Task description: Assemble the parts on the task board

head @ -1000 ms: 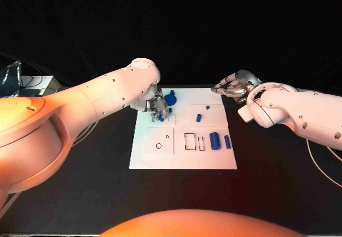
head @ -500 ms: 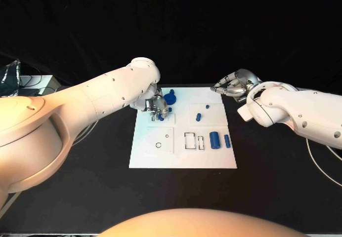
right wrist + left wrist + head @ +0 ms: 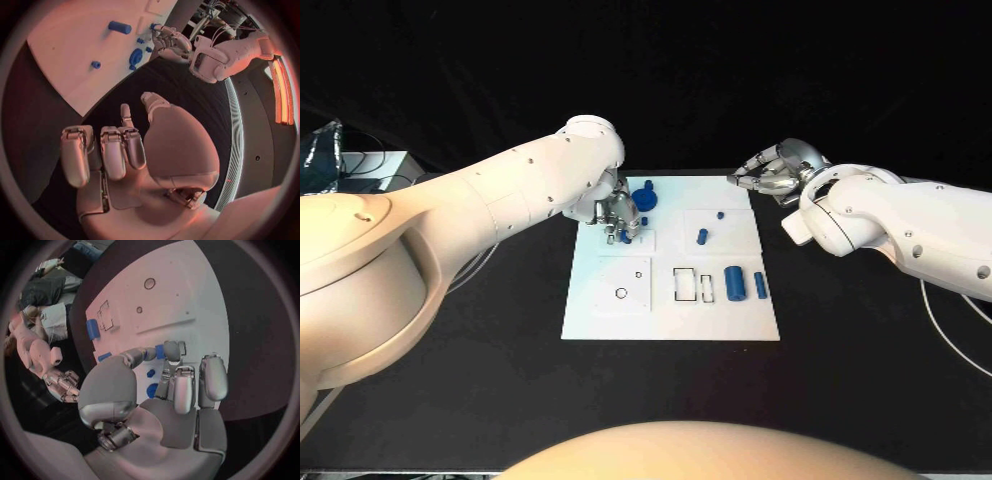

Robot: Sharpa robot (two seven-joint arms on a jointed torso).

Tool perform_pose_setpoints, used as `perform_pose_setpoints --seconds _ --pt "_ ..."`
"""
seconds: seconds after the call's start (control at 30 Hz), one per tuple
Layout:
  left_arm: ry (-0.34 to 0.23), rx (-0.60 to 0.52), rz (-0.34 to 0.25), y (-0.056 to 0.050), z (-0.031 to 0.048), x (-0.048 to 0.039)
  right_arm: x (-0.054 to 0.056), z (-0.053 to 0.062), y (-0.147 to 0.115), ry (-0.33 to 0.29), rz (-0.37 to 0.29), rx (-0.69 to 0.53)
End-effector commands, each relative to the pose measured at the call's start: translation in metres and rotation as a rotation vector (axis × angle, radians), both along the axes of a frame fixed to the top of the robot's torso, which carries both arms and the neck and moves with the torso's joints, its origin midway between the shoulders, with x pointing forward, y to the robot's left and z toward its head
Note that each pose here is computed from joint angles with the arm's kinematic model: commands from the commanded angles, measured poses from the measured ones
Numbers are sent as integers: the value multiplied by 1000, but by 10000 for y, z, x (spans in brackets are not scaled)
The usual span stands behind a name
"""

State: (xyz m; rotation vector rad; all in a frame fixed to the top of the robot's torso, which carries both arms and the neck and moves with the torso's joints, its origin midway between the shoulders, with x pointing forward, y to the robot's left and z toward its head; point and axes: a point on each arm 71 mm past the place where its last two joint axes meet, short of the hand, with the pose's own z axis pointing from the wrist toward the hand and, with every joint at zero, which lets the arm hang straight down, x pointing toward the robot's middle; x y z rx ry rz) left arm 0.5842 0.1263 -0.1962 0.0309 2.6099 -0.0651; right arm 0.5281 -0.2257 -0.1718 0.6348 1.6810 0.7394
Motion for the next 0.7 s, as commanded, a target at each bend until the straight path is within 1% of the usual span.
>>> perform_pose_setpoints --seconds 0.03,0.37,0.7 --pt "15 27 -15 16 -45 -19 -1 6 15 -8 17 -6" --pt "17 18 -20 -14 -49 -23 -1 5 19 -8 19 -6" --pt "41 22 -21 -33 -93 -42 -3 6 23 -8 20 -6"
